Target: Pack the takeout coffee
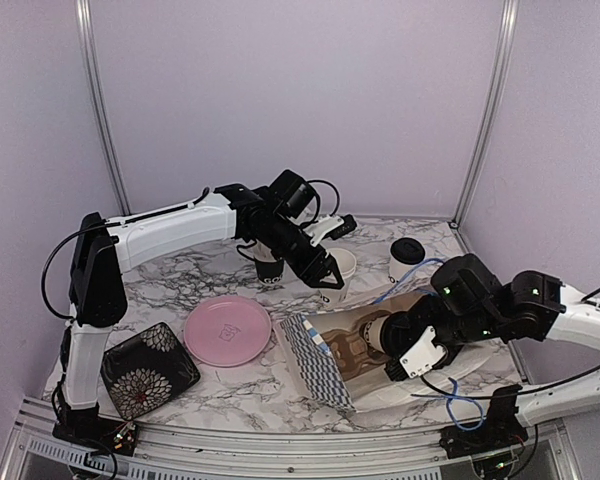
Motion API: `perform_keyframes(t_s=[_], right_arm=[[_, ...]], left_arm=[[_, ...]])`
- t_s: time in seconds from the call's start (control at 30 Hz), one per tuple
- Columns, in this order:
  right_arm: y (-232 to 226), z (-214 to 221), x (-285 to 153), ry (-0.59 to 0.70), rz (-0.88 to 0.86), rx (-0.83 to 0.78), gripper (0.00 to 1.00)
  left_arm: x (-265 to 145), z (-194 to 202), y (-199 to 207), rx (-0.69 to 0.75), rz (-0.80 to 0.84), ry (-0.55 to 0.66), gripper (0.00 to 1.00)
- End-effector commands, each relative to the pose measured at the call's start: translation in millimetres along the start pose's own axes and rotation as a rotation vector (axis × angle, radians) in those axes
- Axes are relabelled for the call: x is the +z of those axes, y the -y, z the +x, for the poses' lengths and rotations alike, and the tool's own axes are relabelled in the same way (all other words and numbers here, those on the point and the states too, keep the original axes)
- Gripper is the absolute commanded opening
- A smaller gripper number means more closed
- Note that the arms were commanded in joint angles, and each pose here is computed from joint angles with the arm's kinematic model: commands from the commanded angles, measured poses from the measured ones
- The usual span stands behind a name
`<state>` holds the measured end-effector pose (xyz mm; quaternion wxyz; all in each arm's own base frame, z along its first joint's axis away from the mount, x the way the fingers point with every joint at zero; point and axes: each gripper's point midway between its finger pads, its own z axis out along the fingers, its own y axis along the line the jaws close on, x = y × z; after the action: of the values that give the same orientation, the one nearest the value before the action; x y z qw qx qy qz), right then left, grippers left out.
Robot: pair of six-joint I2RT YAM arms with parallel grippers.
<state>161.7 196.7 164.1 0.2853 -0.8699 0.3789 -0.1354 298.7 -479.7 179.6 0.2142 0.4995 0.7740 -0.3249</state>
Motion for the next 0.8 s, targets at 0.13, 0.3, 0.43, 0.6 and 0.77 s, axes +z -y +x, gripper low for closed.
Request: perform_keyframes(t_s=[0.13, 0.3, 0.43, 0.6, 0.77], right_arm=[[9.3, -8.8, 6.2, 0.015, -0.050, 0.056, 0.48], [18.4, -14.2, 6.5, 0.023, -0.101, 0.099, 0.48], [27.4, -20.6, 5.6, 0.043, -0.161, 0.146, 0.47], [32.3, -23.3, 13.0, 0.035, -0.243, 0.207, 0.45], [28.3, -23.0, 19.7, 0.017, -0.309, 0.252, 0.45]], left_arm=[[2.3, 12.1, -9.6, -0.016, 0.011, -0.028, 0.60], [-4.6, 14.0, -15.2, -0.025, 0.002, -0.024, 0.60], [-15.1, 13.0, -21.4, -0.032, -0.010, -0.012, 0.60], [-33.0, 9.5, -30.6, -0.038, -0.045, 0.010, 0.60], [-48.9, 10.7, -39.2, -0.064, -0.054, 0.026, 0.61]])
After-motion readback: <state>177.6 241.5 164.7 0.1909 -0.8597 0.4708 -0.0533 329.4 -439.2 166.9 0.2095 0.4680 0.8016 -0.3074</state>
